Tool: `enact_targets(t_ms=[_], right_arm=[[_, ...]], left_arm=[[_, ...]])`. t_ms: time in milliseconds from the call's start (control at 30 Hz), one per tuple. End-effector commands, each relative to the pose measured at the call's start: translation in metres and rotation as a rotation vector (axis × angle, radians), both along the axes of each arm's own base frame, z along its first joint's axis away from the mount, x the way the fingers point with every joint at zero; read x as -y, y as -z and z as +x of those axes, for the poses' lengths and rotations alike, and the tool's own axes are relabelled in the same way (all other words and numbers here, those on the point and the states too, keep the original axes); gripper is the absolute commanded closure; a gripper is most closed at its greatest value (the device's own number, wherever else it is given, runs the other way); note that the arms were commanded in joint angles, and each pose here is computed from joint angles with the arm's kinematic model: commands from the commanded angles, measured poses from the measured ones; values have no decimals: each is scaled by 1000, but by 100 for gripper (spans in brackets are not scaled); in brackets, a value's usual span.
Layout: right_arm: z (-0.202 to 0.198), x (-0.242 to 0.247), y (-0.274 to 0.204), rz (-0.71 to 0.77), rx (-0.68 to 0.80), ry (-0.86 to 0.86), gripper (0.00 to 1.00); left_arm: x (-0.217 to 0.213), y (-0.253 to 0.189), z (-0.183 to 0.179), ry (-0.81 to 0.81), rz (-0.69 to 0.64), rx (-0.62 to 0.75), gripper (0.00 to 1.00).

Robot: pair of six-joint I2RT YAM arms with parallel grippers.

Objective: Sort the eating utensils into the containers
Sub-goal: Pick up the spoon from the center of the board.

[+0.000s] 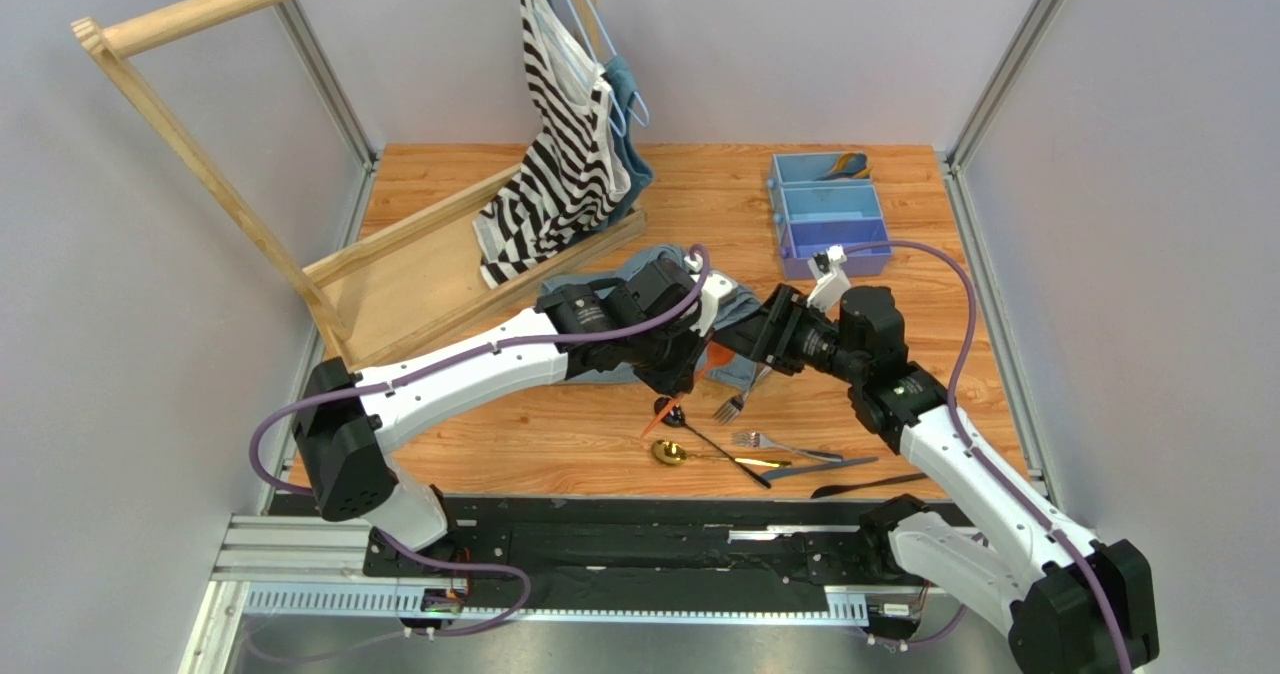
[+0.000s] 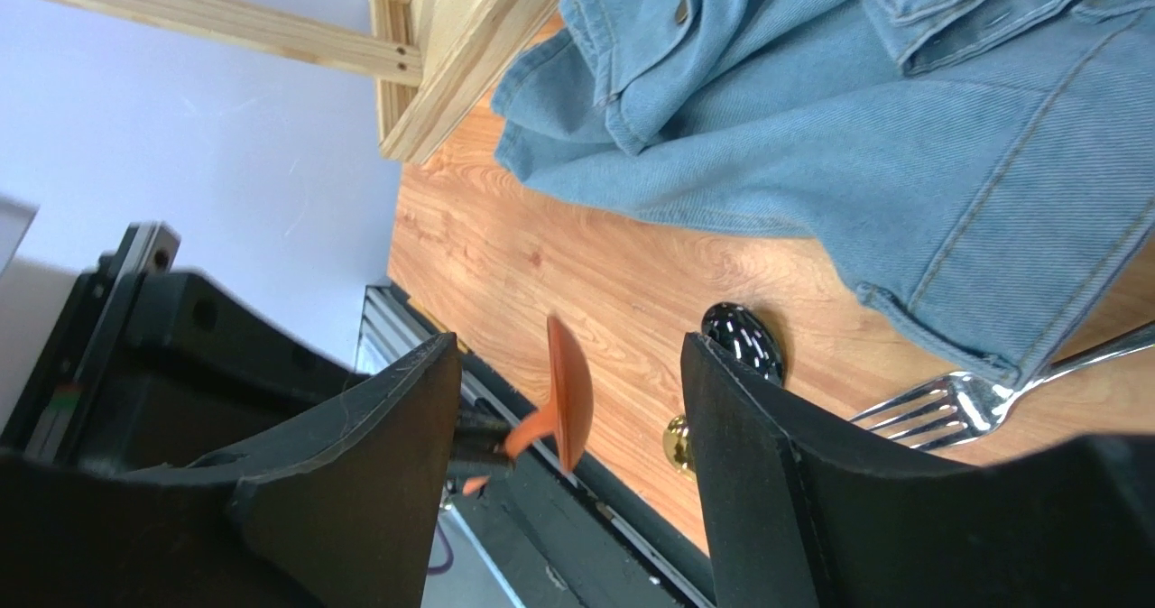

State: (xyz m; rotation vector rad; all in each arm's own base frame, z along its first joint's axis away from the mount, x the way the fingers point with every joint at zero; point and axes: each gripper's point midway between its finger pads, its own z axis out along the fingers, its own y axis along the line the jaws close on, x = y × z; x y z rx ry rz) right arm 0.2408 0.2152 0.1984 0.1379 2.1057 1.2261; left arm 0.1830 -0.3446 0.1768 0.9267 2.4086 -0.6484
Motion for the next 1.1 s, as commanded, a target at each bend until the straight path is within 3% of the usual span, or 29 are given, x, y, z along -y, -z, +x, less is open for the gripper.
enact_targets(t_ms=[0,167,500,533,567,600,800,900,933,1033,1067], right_arm=[[15,-1,-21,28,76,45,44],[13,0,-23,21,81,39,69],[10,-2,-27,11,90,6,75],[10,-3,-27,11,89,5,82],[10,-3,-27,10,91,2,97],[10,-3,-27,9,91,-1,100],[11,1,-26,-15,103,21,100],[11,6,-26,-38,108,38,100],[11,7,-26,-43,108,43,100],[12,11,-24,-63,110,59,100],[13,12,-24,-71,116,66,100]], left_arm=[[11,-19,3,-6,-21,38,100],[8,-21,4,-19,-9,48,100],[11,-24,6,-16,-16,52,100],[11,-25,6,-15,-16,51,100],[11,-26,6,-16,-17,53,100],[11,-25,6,-14,-16,52,100],[8,-25,9,-25,-5,67,99],[7,-28,10,-36,-9,78,75],[6,-29,10,-35,-11,81,61],[1,-38,18,-69,-16,129,39],[0,-40,19,-76,-20,141,36]])
